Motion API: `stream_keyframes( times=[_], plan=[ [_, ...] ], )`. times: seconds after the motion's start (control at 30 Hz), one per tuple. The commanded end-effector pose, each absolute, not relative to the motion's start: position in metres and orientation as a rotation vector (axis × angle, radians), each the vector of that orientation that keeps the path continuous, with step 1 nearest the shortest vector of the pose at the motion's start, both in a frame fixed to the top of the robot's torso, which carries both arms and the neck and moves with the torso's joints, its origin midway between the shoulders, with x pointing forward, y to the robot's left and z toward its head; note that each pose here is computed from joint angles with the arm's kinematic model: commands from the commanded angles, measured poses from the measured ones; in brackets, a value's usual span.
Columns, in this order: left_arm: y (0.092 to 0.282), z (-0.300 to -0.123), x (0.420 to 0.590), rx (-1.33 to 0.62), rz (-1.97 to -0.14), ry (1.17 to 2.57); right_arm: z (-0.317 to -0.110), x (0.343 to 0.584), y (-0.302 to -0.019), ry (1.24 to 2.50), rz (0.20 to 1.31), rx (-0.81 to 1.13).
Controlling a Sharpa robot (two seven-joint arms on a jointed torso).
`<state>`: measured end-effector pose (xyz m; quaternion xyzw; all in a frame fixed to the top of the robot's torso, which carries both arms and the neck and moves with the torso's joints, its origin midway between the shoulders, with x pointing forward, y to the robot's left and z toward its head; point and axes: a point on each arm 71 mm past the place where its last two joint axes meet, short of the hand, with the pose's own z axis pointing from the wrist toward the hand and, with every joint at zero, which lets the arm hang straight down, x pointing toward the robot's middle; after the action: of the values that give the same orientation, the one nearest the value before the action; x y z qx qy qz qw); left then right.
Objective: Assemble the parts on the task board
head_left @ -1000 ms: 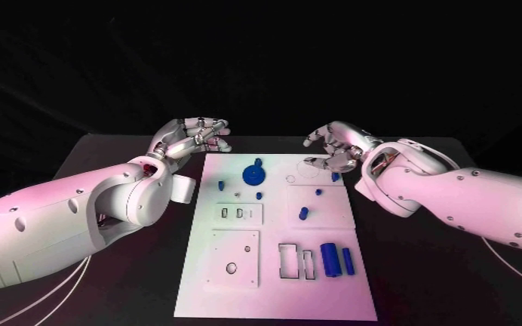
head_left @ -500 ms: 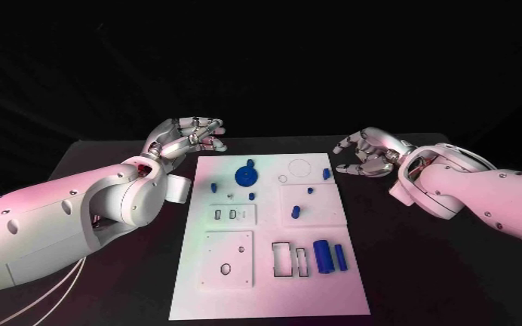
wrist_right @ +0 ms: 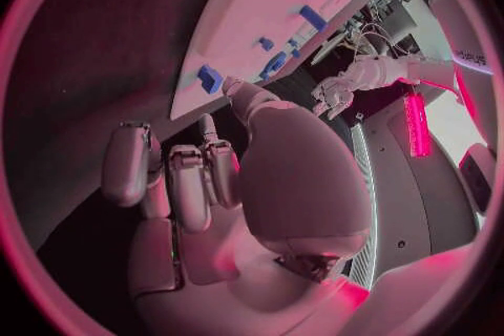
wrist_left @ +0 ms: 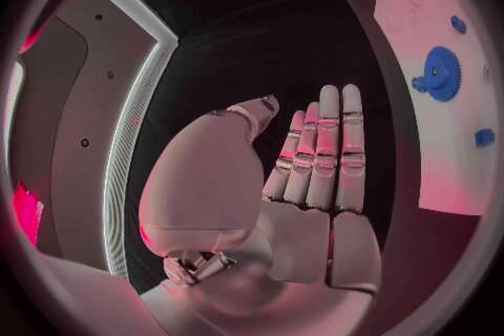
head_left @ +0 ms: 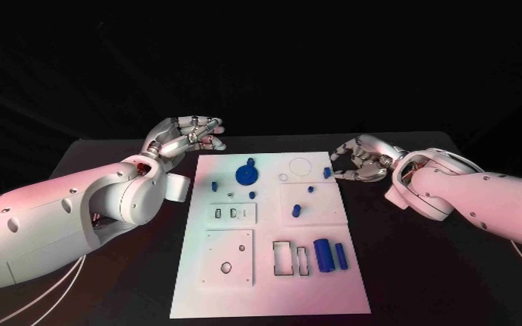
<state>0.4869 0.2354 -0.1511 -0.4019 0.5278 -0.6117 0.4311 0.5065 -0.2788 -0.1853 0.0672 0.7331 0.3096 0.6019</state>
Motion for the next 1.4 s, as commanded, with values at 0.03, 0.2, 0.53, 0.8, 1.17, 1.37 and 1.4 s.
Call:
stream_keyframes(
  times=[0.03,0.2,0.53,0.8,1.17,1.37,1.4],
  plan=[
    [0.234,-0.150,0.487,-0.993,-1.550,1.319,-0.188,0.508,-0.276,1.689,0.695,0.141],
    [0.234,-0.150,0.487,-0.994,-1.548,1.318,-0.195,0.508,-0.272,1.692,0.692,0.147],
    [0.235,-0.150,0.486,-0.994,-1.547,1.318,-0.204,0.508,-0.267,1.709,0.693,0.151],
    [0.235,-0.150,0.487,-0.994,-1.548,1.319,-0.207,0.508,-0.264,1.704,0.692,0.155],
    [0.235,-0.150,0.487,-0.995,-1.547,1.320,-0.208,0.509,-0.263,1.707,0.693,0.155],
    [0.235,-0.150,0.487,-0.995,-1.546,1.318,-0.208,0.509,-0.261,1.710,0.692,0.156],
    [0.235,-0.150,0.487,-0.995,-1.545,1.318,-0.208,0.509,-0.262,1.710,0.690,0.157]
  ],
)
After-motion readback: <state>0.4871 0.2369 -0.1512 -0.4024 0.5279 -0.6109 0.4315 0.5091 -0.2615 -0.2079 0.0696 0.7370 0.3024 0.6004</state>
